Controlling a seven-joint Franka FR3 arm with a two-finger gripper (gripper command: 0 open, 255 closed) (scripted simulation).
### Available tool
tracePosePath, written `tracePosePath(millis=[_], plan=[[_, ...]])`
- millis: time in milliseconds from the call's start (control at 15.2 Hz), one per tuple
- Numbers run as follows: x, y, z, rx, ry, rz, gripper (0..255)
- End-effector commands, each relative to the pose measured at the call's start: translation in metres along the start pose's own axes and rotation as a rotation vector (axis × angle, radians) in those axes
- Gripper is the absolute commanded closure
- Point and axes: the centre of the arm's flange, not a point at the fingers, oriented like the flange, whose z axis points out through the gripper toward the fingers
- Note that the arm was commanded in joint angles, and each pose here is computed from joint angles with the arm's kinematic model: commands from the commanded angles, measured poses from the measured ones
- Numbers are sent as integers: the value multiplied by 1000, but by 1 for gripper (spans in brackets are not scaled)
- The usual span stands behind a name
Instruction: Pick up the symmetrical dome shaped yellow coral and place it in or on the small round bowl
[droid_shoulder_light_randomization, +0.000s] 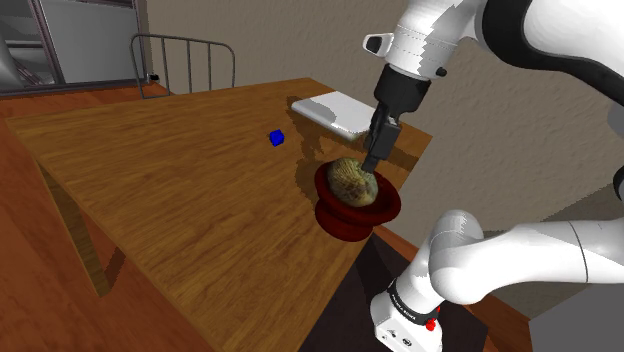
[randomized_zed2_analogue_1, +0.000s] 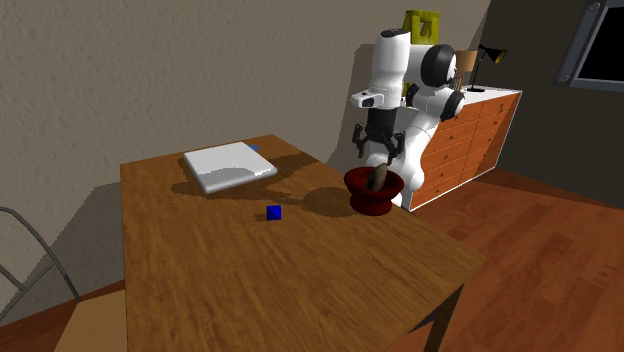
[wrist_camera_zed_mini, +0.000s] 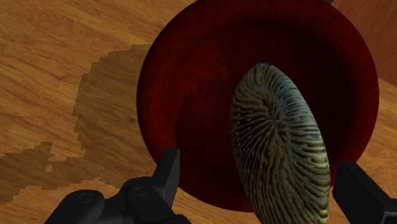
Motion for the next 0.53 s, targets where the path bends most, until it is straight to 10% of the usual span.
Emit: tracePosePath(millis=[0, 462], plan=[[0, 0, 0, 0, 0, 0, 0], [0, 0, -50, 0, 0, 0, 0]])
